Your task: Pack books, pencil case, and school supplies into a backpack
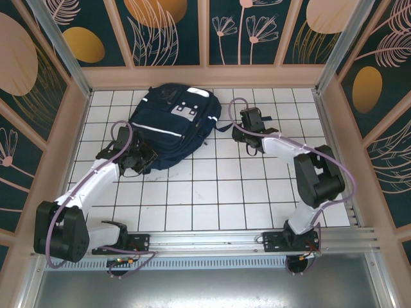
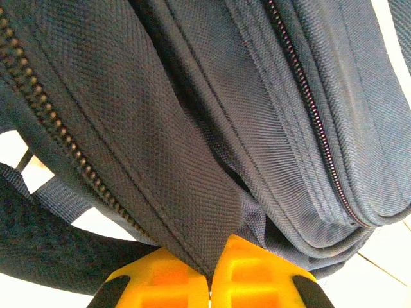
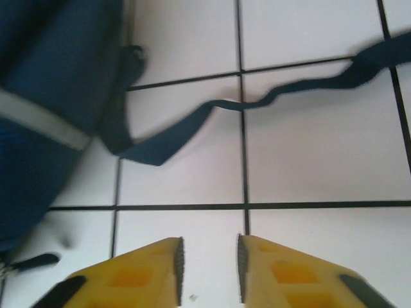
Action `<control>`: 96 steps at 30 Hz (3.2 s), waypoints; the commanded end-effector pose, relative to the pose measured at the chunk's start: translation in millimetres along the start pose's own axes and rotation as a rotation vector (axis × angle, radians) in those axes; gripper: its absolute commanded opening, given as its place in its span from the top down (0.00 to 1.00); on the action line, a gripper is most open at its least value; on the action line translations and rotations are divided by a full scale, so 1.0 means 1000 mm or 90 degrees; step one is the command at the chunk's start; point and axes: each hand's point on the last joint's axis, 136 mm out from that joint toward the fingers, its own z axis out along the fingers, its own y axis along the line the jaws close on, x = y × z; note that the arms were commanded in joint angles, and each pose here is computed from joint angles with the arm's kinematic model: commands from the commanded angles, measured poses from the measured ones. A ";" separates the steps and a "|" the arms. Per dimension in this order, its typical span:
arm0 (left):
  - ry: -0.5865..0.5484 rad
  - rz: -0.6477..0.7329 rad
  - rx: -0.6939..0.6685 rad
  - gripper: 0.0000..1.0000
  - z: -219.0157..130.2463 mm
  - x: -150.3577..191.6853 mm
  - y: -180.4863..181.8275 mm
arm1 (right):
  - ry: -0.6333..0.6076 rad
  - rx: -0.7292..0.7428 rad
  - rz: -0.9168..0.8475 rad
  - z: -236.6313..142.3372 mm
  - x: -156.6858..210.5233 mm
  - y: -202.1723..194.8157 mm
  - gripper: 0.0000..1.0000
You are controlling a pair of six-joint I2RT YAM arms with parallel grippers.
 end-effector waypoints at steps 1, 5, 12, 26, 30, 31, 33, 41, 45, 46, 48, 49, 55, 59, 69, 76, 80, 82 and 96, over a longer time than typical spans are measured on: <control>-0.007 0.051 0.078 1.00 -0.014 -0.006 -0.044 | -0.045 -0.059 0.007 -0.022 -0.011 0.021 0.58; 0.031 0.087 0.126 1.00 -0.009 0.016 -0.078 | -0.096 -0.051 0.030 -0.044 -0.027 0.017 0.38; 0.110 0.181 0.173 1.00 0.007 0.076 -0.137 | -0.192 -0.024 0.072 -0.087 -0.056 0.001 0.10; -0.142 0.318 -0.039 0.01 -0.018 -0.020 -0.144 | -0.413 -0.026 0.025 -0.148 -0.066 -0.041 0.01; -0.245 0.265 -0.141 0.01 -0.025 -0.094 -0.099 | -0.396 0.083 0.014 -0.143 -0.056 -0.078 0.01; -0.261 0.242 -0.158 0.01 -0.026 -0.111 -0.084 | -0.400 0.107 0.019 -0.144 -0.054 -0.089 0.01; -0.294 0.206 -0.186 0.02 -0.026 -0.141 -0.054 | -0.402 0.153 0.023 -0.142 -0.045 -0.111 0.01; -0.569 0.232 -0.335 0.01 -0.054 -0.186 0.034 | -0.389 0.289 0.002 -0.117 -0.013 -0.173 0.01; -0.607 0.253 -0.338 0.01 -0.045 -0.187 0.057 | -0.403 0.291 -0.009 -0.103 -0.011 -0.186 0.01; -0.611 0.270 -0.329 0.02 -0.040 -0.185 0.059 | -0.407 0.281 -0.020 -0.099 -0.011 -0.186 0.01; -0.638 0.287 -0.293 0.02 -0.034 -0.182 0.059 | -0.410 0.259 -0.036 -0.092 -0.018 -0.187 0.01; -0.653 0.288 -0.280 0.01 -0.033 -0.182 0.059 | -0.413 0.229 -0.055 -0.088 -0.021 -0.182 0.01; -0.723 0.344 -0.211 0.01 -0.044 -0.170 0.058 | -0.450 0.135 -0.024 -0.095 -0.006 -0.191 0.01; -0.713 0.391 -0.146 0.01 -0.036 -0.162 0.051 | -0.443 0.117 -0.053 -0.090 -0.005 -0.183 0.01; -0.681 0.435 -0.076 0.01 -0.029 -0.156 0.042 | -0.441 0.117 -0.053 -0.089 -0.004 -0.182 0.01; -0.686 0.454 -0.035 0.01 -0.029 -0.145 0.046 | -0.441 0.118 -0.052 -0.089 -0.005 -0.183 0.01; -0.695 0.453 -0.033 0.01 -0.031 -0.145 0.046 | -0.441 0.119 -0.055 -0.089 -0.004 -0.182 0.01; -0.698 0.453 -0.032 0.01 -0.032 -0.145 0.045 | -0.441 0.119 -0.055 -0.089 -0.004 -0.182 0.01; -0.695 0.454 -0.032 0.01 -0.031 -0.145 0.045 | -0.440 0.112 -0.059 -0.089 -0.005 -0.180 0.01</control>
